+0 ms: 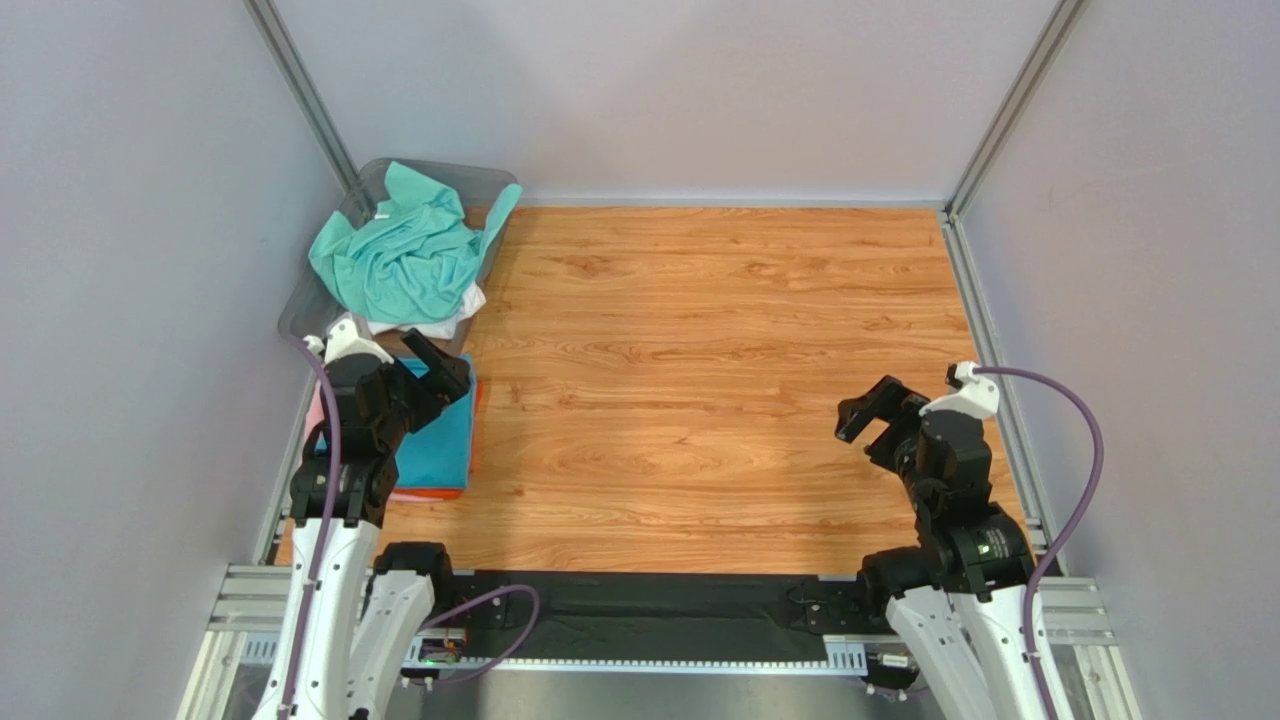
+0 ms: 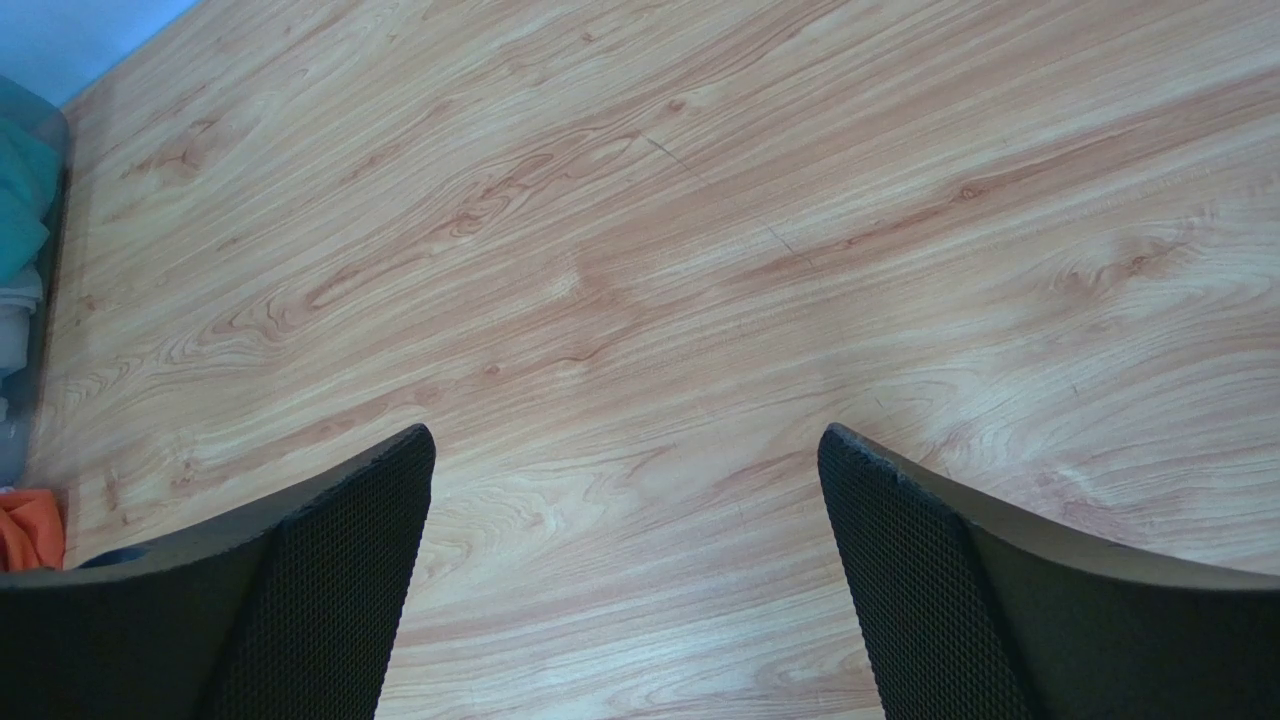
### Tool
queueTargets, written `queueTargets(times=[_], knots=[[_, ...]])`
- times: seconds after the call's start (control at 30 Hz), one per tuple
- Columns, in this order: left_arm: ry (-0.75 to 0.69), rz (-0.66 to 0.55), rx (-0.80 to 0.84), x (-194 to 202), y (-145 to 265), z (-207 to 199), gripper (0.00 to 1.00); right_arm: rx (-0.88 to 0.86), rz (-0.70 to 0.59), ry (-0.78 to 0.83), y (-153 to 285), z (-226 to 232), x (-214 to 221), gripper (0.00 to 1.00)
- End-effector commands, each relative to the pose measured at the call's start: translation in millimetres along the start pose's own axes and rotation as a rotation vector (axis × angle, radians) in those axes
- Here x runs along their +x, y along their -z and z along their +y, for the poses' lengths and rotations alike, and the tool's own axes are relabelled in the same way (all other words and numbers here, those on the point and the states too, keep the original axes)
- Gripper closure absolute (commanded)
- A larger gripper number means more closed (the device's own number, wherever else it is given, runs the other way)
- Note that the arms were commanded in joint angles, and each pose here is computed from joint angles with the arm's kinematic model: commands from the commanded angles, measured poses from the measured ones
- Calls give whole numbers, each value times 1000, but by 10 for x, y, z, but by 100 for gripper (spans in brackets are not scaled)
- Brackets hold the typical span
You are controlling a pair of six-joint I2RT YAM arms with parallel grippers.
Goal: Fold and stack the t-shirts
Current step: Grab the tshirt from the pile
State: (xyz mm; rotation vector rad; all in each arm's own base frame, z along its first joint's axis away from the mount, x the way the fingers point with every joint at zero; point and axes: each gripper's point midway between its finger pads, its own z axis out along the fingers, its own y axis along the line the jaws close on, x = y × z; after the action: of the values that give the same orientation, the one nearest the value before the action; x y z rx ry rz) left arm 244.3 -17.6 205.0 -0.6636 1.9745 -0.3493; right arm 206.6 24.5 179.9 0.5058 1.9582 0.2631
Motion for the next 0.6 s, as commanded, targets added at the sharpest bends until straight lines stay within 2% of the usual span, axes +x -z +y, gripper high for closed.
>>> queueTargets(times=[0.0, 0.13, 0.3, 0.37, 0.43, 0.47, 0.5, 0.53, 0.57], knots=[[17, -38, 2, -137, 20, -58, 0, -38, -66, -8, 84, 100, -209, 0], [15, -57, -52, -257, -33, -26, 0, -54, -58, -5, 55, 128, -186, 0], [18, -42, -158, -364, -314, 53, 0, -55, -32, 2, 18, 154, -160, 0], [12, -81, -205, -535, -387, 63, 0, -51, -23, 5, 1, 154, -151, 0], [-13, -71, -264, -594, -591, 126, 0, -63, -10, 10, 2, 181, -138, 0], [-12, -108, -272, -761, -632, 78, 0, -63, -1, 15, -8, 183, -124, 0], [-29, -79, -314, -752, -796, 159, 0, -63, 2, 18, -13, 183, -118, 0], [-28, -107, -311, -922, -844, 91, 0, -66, 9, 18, -21, 192, -107, 0], [-44, -75, -352, -914, -1024, 185, 0, -67, 13, 20, -22, 195, -102, 0]])
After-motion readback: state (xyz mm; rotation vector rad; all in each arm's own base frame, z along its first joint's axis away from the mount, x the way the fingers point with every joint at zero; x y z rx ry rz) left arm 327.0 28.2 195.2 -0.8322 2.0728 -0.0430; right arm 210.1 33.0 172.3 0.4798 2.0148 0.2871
